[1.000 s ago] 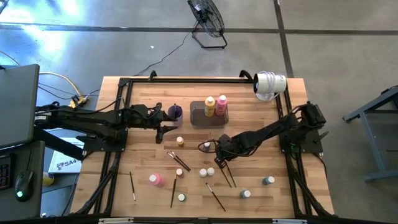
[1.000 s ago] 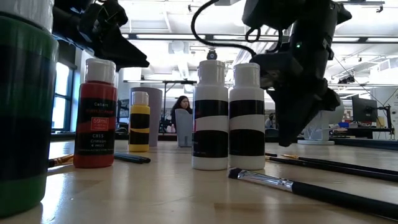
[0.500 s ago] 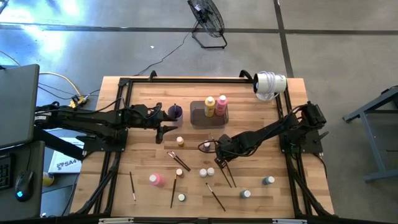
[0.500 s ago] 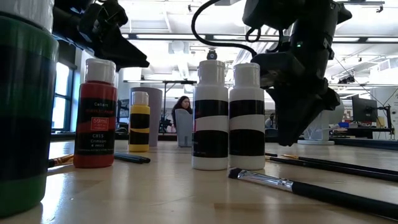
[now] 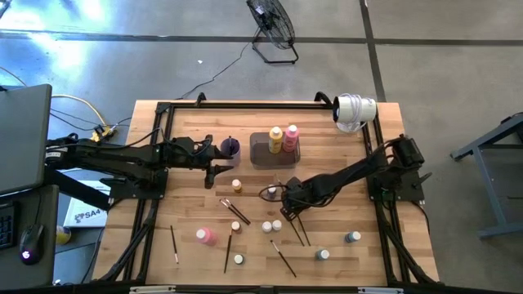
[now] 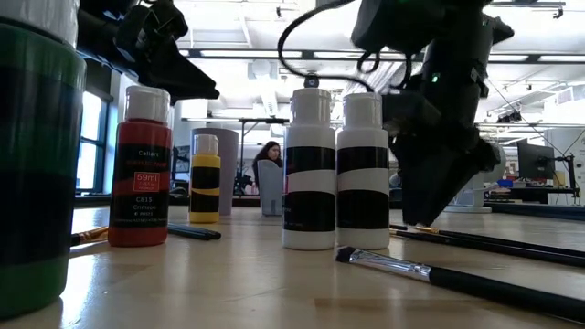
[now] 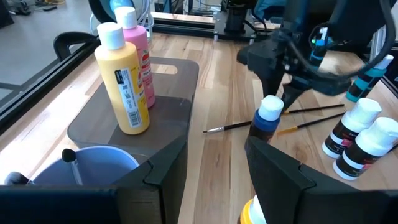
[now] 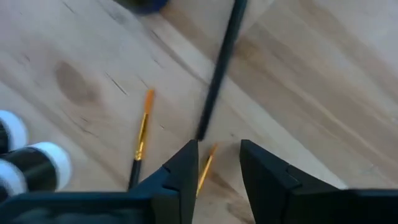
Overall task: Pick & Place Paint Supplies
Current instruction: Put the gold paint brush into the purple cup
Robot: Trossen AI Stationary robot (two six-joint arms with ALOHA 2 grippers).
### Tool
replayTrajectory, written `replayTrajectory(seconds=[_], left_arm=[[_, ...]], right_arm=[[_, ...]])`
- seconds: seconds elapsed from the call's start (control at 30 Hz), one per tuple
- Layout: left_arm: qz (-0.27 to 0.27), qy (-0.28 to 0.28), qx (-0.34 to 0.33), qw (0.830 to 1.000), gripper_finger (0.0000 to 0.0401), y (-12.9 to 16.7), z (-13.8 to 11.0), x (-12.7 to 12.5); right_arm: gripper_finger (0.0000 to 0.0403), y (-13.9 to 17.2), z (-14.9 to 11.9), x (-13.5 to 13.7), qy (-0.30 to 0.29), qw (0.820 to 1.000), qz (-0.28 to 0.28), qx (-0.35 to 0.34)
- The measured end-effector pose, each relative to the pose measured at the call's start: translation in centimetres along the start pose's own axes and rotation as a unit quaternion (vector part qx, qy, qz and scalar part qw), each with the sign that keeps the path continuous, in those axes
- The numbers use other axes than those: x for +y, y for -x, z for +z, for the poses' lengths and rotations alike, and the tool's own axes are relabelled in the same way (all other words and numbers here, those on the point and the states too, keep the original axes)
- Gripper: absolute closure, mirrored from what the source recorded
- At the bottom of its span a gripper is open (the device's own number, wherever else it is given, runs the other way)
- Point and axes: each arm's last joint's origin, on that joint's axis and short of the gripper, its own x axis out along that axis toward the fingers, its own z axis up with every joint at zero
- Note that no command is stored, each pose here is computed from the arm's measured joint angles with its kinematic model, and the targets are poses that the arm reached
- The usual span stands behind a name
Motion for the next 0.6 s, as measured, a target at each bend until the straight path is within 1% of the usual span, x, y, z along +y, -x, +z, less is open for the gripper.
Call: replayTrajectory(seconds=[0.2,0.33,0.6], left_arm=[[0.000,0.000,0.005,1.000,0.0237,-0.01,-0.09,0.00],[0.000,0.000,0.006,1.000,0.0237,-0.01,-0.11,0.01],[0.001,0.000,0.006,1.000,0.0237,-0.01,-0.11,0.01]], right_arm=[[0.0308,-0.92,-0.33,0.30,0.004,1.000,-0.004,0.000],[0.0320,-0.95,-0.40,0.06,-0.007,1.000,-0.021,-0.006],[0.0373,-0.98,-0.60,-0.62,-0.005,0.998,-0.061,-0.007]])
